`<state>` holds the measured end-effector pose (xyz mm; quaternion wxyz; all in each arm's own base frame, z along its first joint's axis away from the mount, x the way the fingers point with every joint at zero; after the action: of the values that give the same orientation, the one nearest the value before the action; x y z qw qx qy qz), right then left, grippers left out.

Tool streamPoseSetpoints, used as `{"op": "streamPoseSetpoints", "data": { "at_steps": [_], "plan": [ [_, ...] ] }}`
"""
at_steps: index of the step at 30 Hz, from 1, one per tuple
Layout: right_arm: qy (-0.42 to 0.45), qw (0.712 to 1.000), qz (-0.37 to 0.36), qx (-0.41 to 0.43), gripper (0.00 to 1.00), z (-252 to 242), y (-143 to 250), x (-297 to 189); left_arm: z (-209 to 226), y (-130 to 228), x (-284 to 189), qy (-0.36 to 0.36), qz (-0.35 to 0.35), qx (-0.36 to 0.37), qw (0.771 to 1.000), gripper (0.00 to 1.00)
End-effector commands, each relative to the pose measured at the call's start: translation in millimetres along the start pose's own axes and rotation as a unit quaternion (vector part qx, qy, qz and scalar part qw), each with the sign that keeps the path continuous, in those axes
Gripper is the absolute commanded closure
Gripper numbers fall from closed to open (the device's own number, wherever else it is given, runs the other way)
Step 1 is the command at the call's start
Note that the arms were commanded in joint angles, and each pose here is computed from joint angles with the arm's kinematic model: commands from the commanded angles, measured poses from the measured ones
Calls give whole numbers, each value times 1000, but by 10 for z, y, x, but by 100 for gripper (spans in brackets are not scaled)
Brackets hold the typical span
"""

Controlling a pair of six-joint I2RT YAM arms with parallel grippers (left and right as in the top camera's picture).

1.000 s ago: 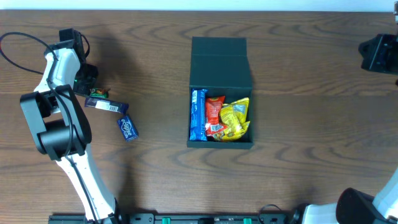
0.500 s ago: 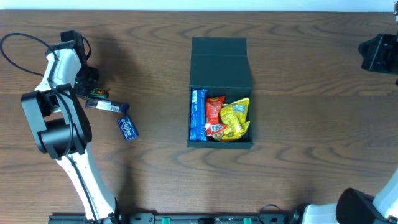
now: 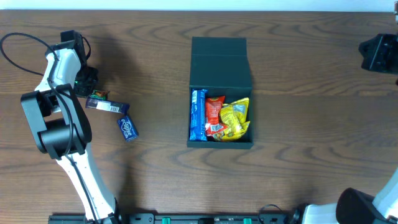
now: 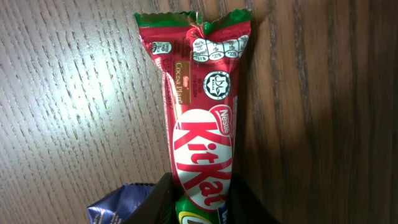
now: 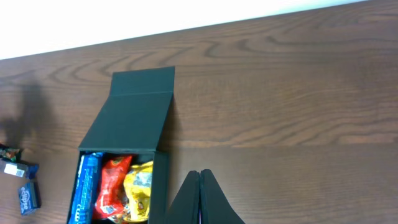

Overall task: Pack container
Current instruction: 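Move the left gripper to the red KitKat bar and grasp it, then insert the KitKat bar into the box beside the blue wafer bar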

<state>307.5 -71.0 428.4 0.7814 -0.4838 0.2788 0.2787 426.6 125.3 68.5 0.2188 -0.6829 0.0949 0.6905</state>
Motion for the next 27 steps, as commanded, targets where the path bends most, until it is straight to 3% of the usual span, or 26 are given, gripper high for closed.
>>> {"op": "streamPoseSetpoints", "data": {
  "at_steps": [1, 10, 18, 23, 27],
  "plan": [
    [-7, 1000, 0, -3, 98, 40, 10, -7, 42, 25, 143, -18, 12, 27, 999, 82],
    [-8, 1000, -7, -7, 97, 43, -16, -7, 28, -150, -251, -8, -42, 69, 997, 91],
    [-2, 1000, -16, -14, 97, 33, -47, -7, -35, -162, -1199, 30, -149, 116, 982, 94],
    [0, 1000, -19, -15, 98, 30, -60, -8, -314, 412, -1887, 88, -201, 225, 949, 94],
    [0, 1000, -22, -15, 98, 28, -61, -24, -670, 1288, -2222, 137, -215, 351, 901, 94]
  ]
}}
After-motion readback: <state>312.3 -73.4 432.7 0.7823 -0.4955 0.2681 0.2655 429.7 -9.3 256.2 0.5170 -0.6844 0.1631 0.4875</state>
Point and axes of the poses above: each gripper's point midway between its finger pads, its own x axis out along the fingers, its own z axis along the line the jaws close on, y = z × x, the point moved 7 cm from there along -x, back along the fingers, and after that the axes turned 12 degrees about x, right-handed, at the moved point
